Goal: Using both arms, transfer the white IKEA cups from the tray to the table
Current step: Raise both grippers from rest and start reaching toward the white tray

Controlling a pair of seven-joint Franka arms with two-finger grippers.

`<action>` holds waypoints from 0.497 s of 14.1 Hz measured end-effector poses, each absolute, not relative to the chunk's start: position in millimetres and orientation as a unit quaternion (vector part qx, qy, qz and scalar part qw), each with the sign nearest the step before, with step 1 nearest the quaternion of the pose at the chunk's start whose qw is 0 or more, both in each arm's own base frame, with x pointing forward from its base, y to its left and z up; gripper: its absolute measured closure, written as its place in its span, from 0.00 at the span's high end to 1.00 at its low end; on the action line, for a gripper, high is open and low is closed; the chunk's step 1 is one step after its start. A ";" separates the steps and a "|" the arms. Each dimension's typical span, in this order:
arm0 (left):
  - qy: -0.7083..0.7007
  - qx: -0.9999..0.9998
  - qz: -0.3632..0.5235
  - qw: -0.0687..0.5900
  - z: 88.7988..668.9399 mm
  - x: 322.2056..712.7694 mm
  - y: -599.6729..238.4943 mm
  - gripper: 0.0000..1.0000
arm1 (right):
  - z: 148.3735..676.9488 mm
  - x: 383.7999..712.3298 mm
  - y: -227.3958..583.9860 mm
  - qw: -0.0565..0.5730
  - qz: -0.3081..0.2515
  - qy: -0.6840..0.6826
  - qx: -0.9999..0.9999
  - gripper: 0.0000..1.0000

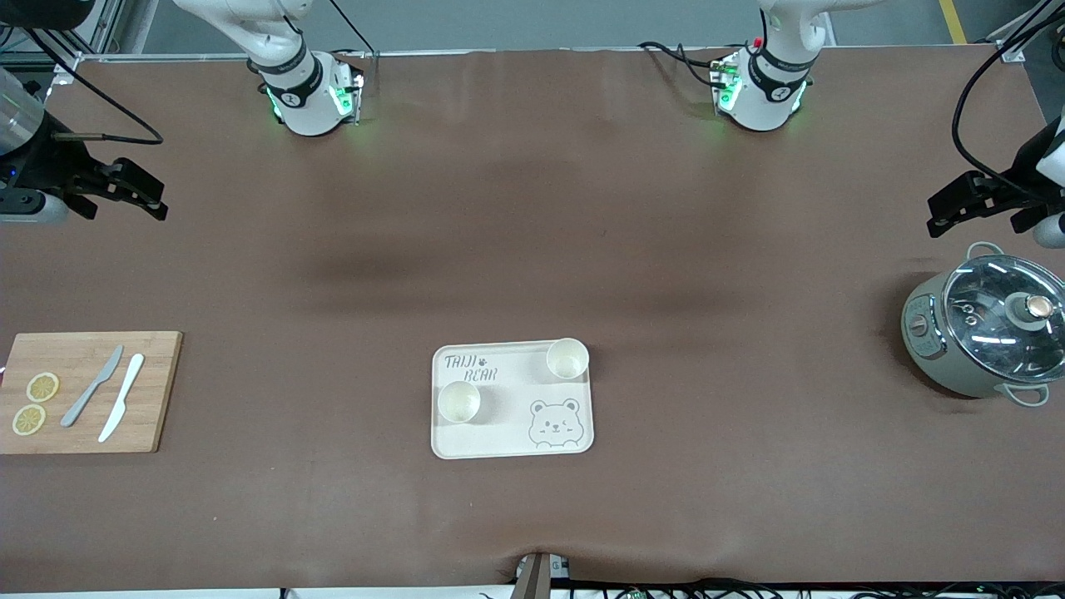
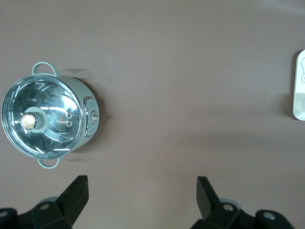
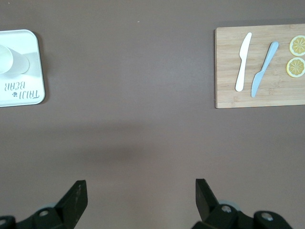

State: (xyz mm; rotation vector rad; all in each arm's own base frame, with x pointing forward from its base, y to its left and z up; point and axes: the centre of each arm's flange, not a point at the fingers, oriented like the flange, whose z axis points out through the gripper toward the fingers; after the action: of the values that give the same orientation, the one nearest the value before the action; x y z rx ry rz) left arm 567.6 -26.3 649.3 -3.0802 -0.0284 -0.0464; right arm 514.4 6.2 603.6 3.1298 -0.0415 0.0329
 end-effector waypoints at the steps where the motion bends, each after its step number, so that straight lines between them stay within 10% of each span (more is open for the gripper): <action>1: -0.009 -0.999 -0.015 0.030 649.3 567.6 -26.3 1.00 | 603.5 514.4 6.6 0.006 0.010 -0.013 1.000 1.00; 7: -0.009 -0.999 -0.015 0.030 648.7 567.7 -26.5 1.00 | 605.6 515.1 7.0 0.006 0.014 -0.013 1.000 1.00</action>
State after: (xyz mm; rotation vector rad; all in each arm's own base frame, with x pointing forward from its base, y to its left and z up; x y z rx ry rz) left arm 567.7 -26.5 648.7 -3.0802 -0.0279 -0.0448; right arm 515.1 7.0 605.6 3.1297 -0.0392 0.0435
